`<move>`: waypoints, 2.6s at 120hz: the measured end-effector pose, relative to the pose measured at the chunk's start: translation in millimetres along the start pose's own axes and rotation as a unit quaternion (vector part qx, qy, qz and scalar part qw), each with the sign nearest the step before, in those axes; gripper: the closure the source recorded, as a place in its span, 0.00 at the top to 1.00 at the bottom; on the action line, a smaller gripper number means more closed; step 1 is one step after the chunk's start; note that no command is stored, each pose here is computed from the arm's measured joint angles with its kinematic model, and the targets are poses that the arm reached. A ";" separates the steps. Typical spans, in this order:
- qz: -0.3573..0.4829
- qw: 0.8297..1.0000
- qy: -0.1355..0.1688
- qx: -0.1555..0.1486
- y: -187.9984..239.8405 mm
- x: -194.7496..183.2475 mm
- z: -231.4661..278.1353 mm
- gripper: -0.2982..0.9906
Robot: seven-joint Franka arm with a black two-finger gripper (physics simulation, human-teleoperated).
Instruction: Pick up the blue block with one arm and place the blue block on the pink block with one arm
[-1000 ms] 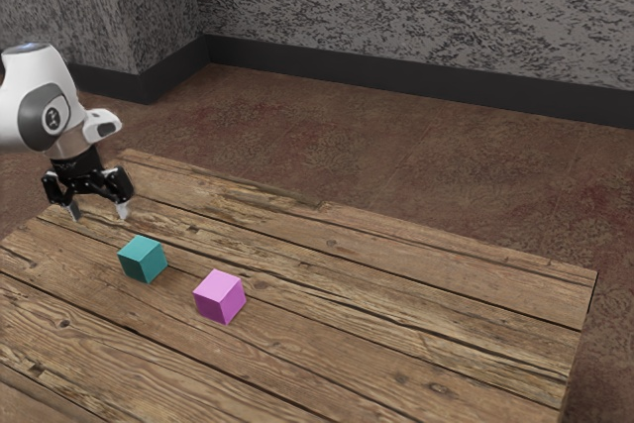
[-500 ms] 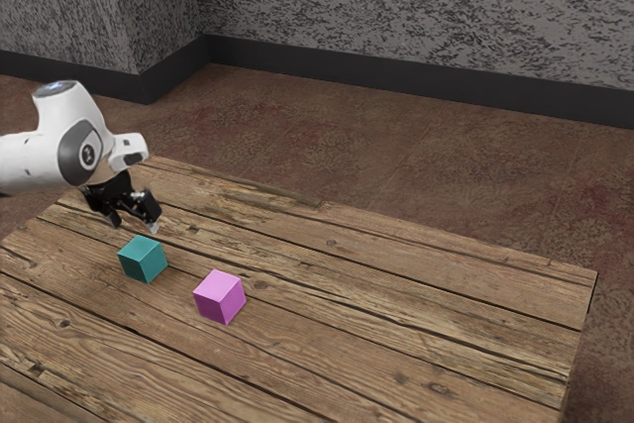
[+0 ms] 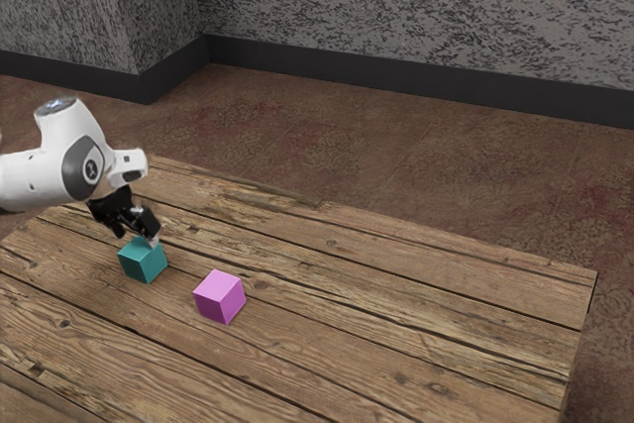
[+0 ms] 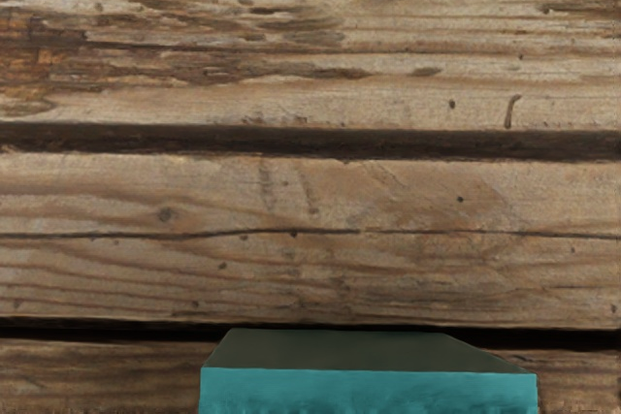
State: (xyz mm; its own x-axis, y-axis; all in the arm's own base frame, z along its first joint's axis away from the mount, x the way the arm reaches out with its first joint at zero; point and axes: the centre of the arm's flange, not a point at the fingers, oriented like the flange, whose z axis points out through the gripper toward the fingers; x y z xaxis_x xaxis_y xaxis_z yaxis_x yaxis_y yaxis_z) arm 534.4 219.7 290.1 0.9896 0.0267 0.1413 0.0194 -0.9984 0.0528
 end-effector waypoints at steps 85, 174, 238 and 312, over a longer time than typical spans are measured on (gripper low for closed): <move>0.029 1.000 0.002 -0.011 5.1 -14.6 17.8 0.77; 0.030 0.999 0.001 -0.019 4.3 -18.0 32.5 0.66; 0.069 0.996 0.052 0.003 73.1 -7.7 -46.9 0.49; 0.049 0.998 0.026 -0.013 157.9 -6.8 -31.6 0.50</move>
State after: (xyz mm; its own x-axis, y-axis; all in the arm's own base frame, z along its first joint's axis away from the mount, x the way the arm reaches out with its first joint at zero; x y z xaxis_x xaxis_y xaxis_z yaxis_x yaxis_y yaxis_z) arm 526.3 63.4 328.7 0.9778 -0.0688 0.1981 -0.0826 -0.9946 0.0622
